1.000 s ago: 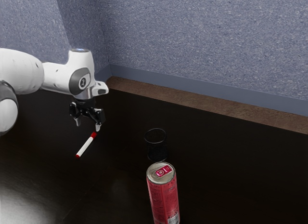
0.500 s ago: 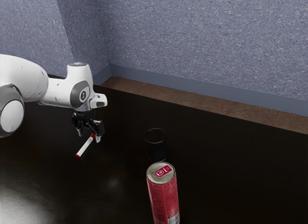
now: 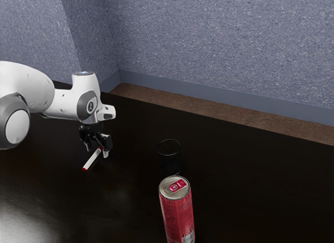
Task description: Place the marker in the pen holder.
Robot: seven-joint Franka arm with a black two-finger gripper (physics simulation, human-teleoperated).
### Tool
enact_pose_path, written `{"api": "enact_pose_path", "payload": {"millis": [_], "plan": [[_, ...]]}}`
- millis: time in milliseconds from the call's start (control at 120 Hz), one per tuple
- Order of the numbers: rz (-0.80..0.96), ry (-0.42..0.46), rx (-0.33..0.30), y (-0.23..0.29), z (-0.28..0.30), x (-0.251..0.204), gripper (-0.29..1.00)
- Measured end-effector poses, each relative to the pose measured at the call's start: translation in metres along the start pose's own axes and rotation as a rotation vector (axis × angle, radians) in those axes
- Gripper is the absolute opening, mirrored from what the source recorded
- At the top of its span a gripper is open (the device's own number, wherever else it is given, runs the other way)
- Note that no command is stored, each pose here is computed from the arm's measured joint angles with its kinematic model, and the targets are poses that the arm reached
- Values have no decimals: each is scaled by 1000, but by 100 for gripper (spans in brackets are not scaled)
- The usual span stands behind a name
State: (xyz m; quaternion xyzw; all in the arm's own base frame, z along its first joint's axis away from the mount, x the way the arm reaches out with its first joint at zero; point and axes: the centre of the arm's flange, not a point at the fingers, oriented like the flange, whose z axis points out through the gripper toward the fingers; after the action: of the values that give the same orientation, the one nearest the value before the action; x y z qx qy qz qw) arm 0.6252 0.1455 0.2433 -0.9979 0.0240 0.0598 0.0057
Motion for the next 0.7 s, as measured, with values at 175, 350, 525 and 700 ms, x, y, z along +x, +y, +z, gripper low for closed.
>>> {"api": "enact_pose_path", "payload": {"millis": [175, 350, 525, 700], "plan": [[18, 6, 3, 0, -3, 2, 38], [31, 6, 4, 0, -3, 2, 18], [42, 6, 7, 0, -3, 2, 6], [48, 3, 12, -1, -1, 3, 0]]}}
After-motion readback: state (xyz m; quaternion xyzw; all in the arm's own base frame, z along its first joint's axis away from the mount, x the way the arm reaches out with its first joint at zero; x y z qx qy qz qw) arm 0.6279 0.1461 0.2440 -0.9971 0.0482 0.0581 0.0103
